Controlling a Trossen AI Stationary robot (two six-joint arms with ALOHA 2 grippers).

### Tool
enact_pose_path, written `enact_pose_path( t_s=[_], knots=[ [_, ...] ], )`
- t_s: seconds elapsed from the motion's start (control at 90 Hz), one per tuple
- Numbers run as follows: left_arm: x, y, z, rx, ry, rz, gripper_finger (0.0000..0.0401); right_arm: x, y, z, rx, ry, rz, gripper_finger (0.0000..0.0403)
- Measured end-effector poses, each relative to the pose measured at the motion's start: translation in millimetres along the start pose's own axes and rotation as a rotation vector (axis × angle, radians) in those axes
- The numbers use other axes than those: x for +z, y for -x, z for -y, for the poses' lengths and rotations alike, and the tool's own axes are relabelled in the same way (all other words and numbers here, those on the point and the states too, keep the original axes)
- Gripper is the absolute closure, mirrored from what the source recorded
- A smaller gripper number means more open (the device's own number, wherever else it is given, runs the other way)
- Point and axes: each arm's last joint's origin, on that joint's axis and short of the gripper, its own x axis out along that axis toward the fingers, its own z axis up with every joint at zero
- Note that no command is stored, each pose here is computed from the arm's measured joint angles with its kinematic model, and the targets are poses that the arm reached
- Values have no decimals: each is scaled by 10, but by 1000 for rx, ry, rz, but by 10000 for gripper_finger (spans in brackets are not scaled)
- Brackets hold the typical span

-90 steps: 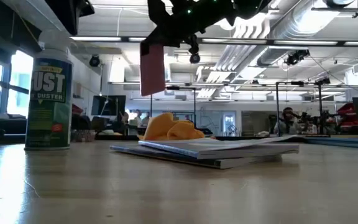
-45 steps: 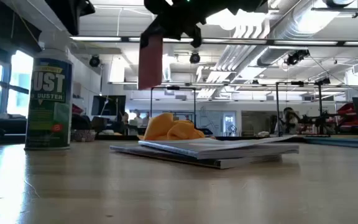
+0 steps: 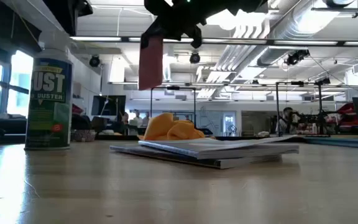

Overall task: Apply microfiber cloth
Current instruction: Spray the cellphone using the spray bottle

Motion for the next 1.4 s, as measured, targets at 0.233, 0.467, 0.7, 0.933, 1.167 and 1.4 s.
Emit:
enact_pose_path(
  t_s=[0.233,0.467,0.7,0.933,1.167,1.4],
  knots=[
    [5,-25,7,-5,-14,4,401,-1,0,0,0,-2,0,402],
    [-18,-140,25,4,-20,-14,401,-3,0,0,2,2,-3,402],
    [-22,-142,26,2,-20,-13,401,11,0,-3,5,-11,9,402],
    [-23,-145,27,0,-20,-15,401,-69,-12,-39,8,-58,-14,402],
    [-25,-149,28,-1,-21,-20,401,-392,-43,-183,28,-72,-100,402],
    [-27,-151,28,-1,-22,-23,401,-531,-89,-220,-13,-62,-89,402]
  ],
)
